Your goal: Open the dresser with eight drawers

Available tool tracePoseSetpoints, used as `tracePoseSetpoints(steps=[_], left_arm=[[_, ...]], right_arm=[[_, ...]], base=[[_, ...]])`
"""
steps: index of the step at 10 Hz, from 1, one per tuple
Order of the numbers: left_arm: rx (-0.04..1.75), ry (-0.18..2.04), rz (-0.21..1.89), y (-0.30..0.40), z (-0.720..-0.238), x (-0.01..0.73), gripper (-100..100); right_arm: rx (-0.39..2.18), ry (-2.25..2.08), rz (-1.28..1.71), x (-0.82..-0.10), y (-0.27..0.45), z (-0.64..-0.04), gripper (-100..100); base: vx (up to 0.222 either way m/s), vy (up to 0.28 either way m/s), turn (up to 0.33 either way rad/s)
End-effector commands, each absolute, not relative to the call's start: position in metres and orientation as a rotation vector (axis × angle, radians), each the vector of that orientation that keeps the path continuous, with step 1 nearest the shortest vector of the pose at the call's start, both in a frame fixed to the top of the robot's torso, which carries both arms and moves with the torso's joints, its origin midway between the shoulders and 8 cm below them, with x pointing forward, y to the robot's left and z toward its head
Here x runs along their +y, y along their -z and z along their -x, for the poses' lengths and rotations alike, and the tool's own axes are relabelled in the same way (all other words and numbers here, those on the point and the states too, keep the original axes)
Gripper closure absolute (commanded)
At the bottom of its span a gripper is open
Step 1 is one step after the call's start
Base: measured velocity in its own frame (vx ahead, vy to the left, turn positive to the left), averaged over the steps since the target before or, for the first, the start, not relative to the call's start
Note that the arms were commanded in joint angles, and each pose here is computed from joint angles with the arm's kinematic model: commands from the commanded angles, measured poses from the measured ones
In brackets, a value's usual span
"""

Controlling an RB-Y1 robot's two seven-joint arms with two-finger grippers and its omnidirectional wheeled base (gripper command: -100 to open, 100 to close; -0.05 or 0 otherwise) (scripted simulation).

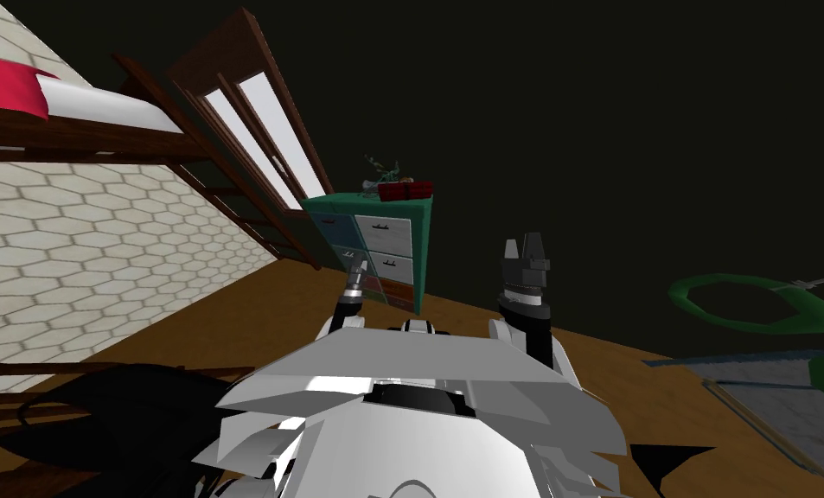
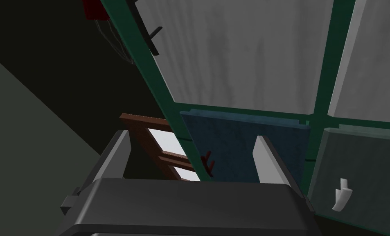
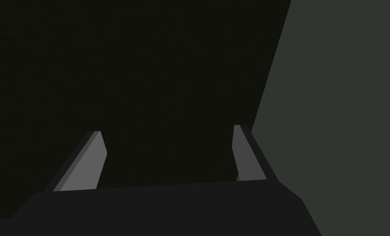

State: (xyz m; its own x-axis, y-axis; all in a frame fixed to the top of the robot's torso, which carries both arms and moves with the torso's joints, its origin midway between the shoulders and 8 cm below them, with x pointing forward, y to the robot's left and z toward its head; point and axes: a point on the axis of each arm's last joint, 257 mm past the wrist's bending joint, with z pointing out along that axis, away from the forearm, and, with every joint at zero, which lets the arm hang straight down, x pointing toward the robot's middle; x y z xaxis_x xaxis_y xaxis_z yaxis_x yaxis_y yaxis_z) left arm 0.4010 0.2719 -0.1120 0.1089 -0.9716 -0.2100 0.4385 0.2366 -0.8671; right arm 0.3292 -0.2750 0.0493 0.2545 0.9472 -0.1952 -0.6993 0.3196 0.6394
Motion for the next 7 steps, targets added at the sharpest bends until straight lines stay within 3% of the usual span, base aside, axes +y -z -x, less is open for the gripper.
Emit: tracePoseSetpoints(steps=[1,7], left_arm=[[0.97,1.171,0.751,0.133,-0.408,0.27,-100],[1.07,1.14,0.801,0.182,-0.421,0.264,-100]], right_arm=[[0.617,-1.177,-0.476,-0.275,-0.049,-0.329,0],[0.617,-1.177,-0.476,-0.275,-0.049,-0.329,0]], base=[[0.017,-0.019,-0.027],[0.021,-0.02,-0.032]])
